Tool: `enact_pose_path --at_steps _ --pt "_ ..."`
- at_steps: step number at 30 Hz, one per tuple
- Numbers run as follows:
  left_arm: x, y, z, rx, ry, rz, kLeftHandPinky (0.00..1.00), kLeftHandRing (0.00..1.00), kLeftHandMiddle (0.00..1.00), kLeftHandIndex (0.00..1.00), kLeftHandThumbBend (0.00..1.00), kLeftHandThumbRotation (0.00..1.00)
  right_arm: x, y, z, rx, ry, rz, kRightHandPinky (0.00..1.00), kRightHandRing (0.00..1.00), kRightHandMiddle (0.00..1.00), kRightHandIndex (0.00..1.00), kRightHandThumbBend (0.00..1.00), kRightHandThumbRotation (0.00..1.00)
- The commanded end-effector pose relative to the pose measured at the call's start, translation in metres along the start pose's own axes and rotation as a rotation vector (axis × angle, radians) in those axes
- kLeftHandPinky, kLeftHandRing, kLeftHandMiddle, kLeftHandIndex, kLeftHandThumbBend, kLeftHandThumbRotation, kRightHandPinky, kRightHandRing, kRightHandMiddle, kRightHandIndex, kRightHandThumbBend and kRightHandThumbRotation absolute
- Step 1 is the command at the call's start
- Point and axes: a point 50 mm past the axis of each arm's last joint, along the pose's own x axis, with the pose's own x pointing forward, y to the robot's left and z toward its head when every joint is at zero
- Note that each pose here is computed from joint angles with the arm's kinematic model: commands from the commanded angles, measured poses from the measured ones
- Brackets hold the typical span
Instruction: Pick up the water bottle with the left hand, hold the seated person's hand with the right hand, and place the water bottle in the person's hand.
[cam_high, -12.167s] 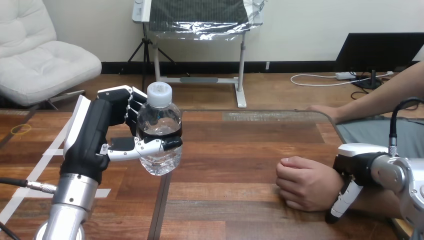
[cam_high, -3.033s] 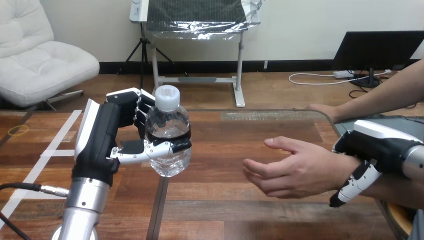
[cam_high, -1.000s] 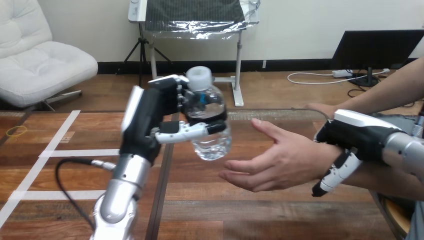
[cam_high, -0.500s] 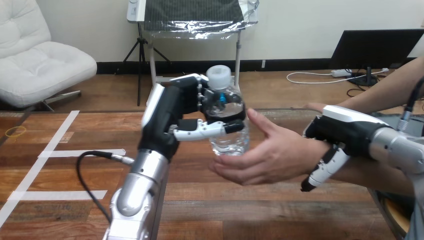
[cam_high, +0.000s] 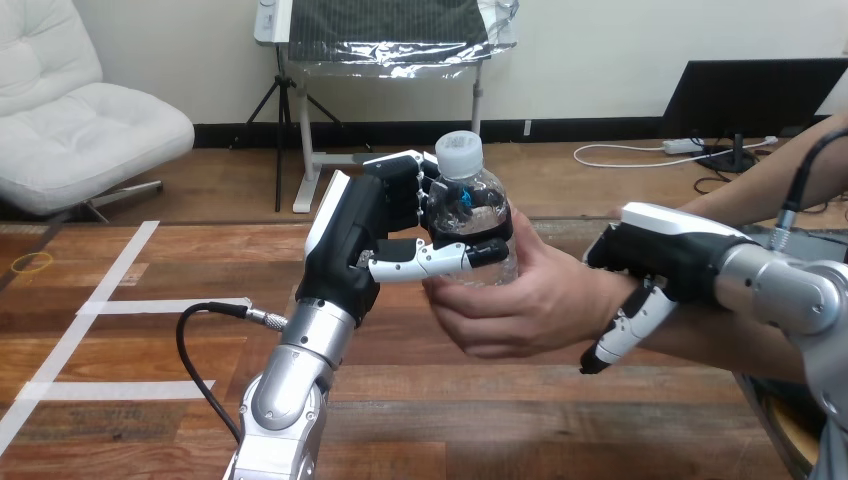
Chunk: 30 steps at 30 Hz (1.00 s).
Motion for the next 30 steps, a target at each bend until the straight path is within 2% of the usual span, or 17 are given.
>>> enact_pose_path --at_steps 1,4,7,13,18,21,27,30 --pt "0.024 -0.01 0.019 -0.01 -0.075 -0.052 0.27 0.33 0.38 0.41 0.74 0.0 0.003 -0.019 0.014 -0.006 -0.031 -0.059 0.4 0.54 0.59 0.39 0.83 0.0" --pt "0.024 -0.012 0.018 -0.008 -0.074 -0.057 0.27 0.33 0.38 0.41 0.74 0.0 0.003 -0.02 0.016 -0.008 -0.034 -0.059 0.4 0.53 0.58 0.4 0.83 0.0" --pt "0.024 -0.014 0.017 -0.015 -0.064 -0.063 0.28 0.34 0.39 0.41 0.75 0.0 0.004 -0.021 0.017 -0.006 -0.037 -0.058 0.33 0.44 0.51 0.4 0.83 0.0" --pt "0.022 -0.017 0.014 -0.029 -0.047 -0.07 0.29 0.34 0.4 0.41 0.75 0.0 0.005 -0.022 0.02 -0.011 -0.036 -0.058 0.28 0.37 0.44 0.41 0.83 0.0" --pt "0.021 -0.019 0.013 -0.008 -0.043 -0.081 0.29 0.35 0.4 0.42 0.74 0.0 0.006 -0.023 0.021 -0.013 -0.034 -0.056 0.26 0.35 0.43 0.42 0.83 0.0" --pt "0.021 -0.02 0.011 -0.041 -0.031 -0.082 0.3 0.35 0.4 0.42 0.74 0.0 0.006 -0.023 0.021 -0.013 -0.04 -0.057 0.26 0.35 0.43 0.43 0.83 0.0" --pt "0.02 -0.021 0.01 -0.02 -0.033 -0.084 0.3 0.36 0.4 0.42 0.74 0.0 0.006 -0.022 0.02 -0.007 -0.04 -0.056 0.27 0.35 0.43 0.43 0.83 0.0" --pt "0.019 -0.021 0.009 -0.044 -0.025 -0.085 0.3 0.35 0.4 0.42 0.74 0.0 0.006 -0.022 0.019 -0.007 -0.033 -0.054 0.26 0.34 0.42 0.43 0.84 0.0"
